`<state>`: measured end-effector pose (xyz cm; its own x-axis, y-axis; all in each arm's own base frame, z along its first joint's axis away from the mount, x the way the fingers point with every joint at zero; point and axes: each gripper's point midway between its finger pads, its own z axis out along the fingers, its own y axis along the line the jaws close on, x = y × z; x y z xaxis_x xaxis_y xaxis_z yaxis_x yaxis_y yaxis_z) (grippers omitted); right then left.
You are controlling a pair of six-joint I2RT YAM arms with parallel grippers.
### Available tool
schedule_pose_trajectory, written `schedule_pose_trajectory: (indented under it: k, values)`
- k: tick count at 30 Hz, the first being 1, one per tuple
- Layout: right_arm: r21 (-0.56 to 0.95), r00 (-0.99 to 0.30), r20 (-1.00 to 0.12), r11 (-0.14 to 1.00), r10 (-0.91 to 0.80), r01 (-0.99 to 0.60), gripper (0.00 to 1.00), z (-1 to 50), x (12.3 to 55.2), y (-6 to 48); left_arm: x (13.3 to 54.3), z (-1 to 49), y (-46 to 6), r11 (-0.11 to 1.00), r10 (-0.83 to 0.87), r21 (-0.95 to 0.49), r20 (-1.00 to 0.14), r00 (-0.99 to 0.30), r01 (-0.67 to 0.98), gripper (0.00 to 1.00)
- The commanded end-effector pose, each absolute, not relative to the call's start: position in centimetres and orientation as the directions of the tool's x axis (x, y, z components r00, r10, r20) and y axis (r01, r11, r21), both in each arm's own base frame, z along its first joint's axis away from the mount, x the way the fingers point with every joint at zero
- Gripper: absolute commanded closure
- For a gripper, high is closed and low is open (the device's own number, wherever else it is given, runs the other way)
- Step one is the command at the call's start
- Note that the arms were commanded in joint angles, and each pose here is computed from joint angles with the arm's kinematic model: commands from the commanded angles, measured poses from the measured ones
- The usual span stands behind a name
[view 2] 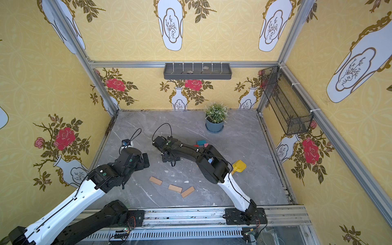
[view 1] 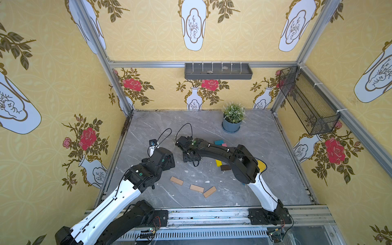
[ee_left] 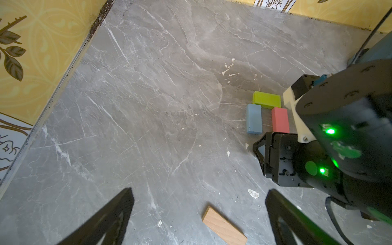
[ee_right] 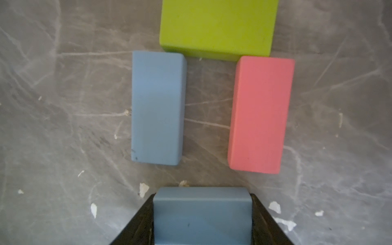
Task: Assemble the number 8 with building blocks
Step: Assemble the building block at the center of the board.
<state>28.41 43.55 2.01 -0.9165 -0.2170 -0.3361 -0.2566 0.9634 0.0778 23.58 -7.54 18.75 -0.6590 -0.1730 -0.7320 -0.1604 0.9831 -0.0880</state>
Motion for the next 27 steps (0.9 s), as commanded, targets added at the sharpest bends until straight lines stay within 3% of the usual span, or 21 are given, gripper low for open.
schedule_pose_trajectory:
  k: [1,27]
  values:
    - [0.082,-0.922,-0.329,0.967,-0.204,-0.243,0.49,1.80,28.44,43.61,23.55,18.71,-7.28,0.982,-0.175,-0.081,-0.733,-0.657,-0.171,0.00]
    - [0.077,-0.924,-0.330,0.970,-0.192,-0.229,0.47,1.05,29.40,43.51,23.60,18.38,-7.36,0.983,-0.170,-0.074,-0.728,-0.664,-0.171,0.00]
